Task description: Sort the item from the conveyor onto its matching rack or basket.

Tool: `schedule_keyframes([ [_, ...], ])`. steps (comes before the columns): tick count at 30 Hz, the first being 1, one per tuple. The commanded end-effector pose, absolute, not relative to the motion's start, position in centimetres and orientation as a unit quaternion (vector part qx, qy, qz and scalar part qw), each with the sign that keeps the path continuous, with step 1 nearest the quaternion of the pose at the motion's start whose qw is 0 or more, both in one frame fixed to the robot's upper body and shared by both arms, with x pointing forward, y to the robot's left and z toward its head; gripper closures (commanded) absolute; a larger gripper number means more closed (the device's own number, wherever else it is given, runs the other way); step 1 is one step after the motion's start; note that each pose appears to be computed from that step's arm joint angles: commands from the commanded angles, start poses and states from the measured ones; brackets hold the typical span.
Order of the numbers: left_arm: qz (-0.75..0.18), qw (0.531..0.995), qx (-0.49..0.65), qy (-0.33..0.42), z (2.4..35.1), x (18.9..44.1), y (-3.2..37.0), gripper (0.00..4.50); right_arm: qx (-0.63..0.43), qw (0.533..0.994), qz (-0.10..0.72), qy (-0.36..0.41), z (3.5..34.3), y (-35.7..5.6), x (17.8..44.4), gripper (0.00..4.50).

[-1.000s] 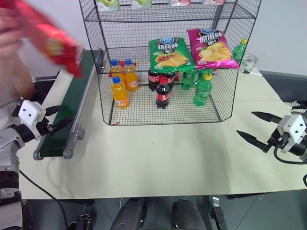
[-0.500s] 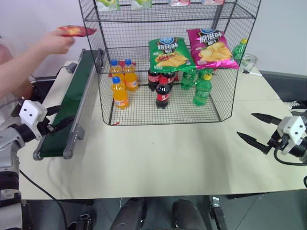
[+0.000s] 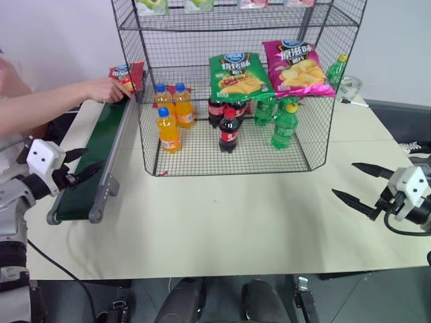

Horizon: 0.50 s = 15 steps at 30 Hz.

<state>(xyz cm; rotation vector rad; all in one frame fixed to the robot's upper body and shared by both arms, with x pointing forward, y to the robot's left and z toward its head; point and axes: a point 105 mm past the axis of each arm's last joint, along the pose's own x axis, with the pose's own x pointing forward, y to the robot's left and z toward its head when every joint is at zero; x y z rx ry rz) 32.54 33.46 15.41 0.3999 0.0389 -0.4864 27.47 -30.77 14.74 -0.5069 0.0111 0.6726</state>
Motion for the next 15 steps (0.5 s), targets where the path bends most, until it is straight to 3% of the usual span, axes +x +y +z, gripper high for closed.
schedule_keyframes([
  [1,-0.232,0.95,0.209,0.002,16.9,32.4,33.8,1.54,-0.262,0.909,0.323,-0.017,16.4,-30.7,27.3,0.0],
  [15,-0.237,0.954,0.184,0.015,15.9,31.8,33.7,1.54,-0.262,0.907,0.328,-0.019,16.5,-30.4,27.8,0.0],
])
